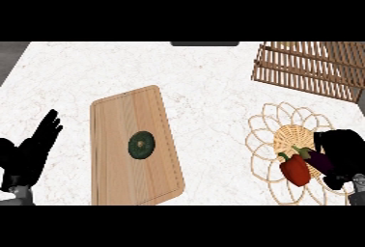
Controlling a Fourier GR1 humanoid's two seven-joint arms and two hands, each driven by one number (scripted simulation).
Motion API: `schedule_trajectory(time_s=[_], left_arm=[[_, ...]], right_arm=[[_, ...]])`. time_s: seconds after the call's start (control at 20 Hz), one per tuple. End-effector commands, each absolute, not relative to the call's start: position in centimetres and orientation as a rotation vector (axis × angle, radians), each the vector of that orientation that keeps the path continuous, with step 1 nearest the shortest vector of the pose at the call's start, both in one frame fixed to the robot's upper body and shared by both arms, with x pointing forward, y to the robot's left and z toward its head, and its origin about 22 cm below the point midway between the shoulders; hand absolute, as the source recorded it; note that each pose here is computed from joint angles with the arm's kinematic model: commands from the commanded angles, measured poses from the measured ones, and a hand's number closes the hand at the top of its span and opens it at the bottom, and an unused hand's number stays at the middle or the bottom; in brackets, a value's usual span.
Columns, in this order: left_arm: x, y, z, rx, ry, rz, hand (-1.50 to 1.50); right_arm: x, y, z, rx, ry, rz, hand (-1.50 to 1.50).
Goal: Pick the eggplant from the placemat and place it in the tiered shelf
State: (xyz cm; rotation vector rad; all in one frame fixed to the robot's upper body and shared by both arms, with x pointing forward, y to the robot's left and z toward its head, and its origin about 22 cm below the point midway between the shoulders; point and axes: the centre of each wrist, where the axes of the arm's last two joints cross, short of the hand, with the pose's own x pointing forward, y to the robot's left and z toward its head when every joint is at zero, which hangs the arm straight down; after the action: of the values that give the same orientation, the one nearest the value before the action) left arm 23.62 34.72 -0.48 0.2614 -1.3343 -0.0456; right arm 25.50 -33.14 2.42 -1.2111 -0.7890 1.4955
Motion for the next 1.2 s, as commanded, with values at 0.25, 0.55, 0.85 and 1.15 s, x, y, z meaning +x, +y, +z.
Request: schedule_trajectory(time_s=[0.25, 0.55, 0.85, 1.15], left_arm=[[23.4, 32.7, -0.4, 0.241, -1.335, -0.041, 0.00], [22.3, 36.2, -0.7, 0.245, -1.326, -0.043, 0.00], [22.8, 34.2, 0.4, 0.258, -1.328, -0.039, 0.00], [21.7, 35.8, -0.6, 0.252, -1.335, -0.021, 0.00]], right_arm=[[31.6, -28.4, 7.9, -0.966, -1.239, 1.178, 1.50], [28.4, -30.2, 13.0, -0.957, -1.366, 1.010, 1.50], [27.8, -32.4, 19.6, -0.810, -1.470, 0.804, 1.50], [24.7, -34.1, 26.1, -0.796, -1.576, 0.641, 1.50]])
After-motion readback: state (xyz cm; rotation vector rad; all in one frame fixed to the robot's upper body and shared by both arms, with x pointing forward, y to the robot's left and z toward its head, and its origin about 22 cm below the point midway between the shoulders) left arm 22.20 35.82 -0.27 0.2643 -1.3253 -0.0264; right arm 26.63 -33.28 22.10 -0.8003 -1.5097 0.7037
